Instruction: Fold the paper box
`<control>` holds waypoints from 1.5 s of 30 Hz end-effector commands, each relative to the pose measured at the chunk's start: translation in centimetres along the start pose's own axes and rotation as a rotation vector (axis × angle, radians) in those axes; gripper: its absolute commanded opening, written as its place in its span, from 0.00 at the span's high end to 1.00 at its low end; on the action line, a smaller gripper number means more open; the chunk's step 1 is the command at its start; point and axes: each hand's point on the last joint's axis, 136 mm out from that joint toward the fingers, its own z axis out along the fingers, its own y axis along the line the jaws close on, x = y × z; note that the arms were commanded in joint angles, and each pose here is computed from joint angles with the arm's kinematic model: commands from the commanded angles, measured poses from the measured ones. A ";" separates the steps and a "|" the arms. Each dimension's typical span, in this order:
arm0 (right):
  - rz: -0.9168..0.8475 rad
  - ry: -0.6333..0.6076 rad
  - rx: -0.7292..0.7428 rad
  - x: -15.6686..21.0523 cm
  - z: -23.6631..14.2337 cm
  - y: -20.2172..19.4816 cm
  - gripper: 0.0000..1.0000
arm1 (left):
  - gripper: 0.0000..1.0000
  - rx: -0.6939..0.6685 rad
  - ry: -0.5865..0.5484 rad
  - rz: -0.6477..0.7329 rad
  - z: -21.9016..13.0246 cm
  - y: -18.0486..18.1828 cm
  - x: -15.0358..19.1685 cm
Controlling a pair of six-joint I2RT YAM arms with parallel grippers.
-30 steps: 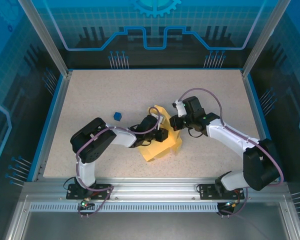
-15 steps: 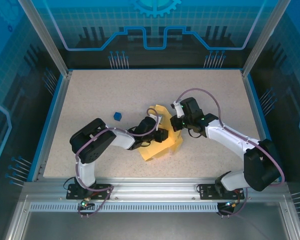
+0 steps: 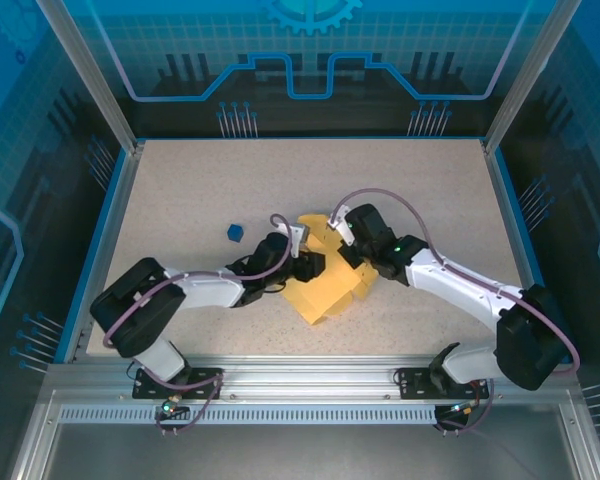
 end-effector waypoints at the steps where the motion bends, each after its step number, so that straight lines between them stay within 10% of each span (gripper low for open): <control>1: -0.141 -0.024 0.140 -1.0 0.2 -1.0 1.00 | 0.51 -0.075 -0.026 -0.050 -2.0 2.9 -0.8; 22: -0.475 -0.059 0.311 -2.0 2.4 0.4 1.00 | 0.48 -0.126 -0.093 -0.081 -7.0 5.6 -3.2; 45: 0.197 0.002 -0.347 -1.3 -1.8 -0.7 1.00 | 0.42 0.043 -0.005 0.309 -0.5 2.3 -2.8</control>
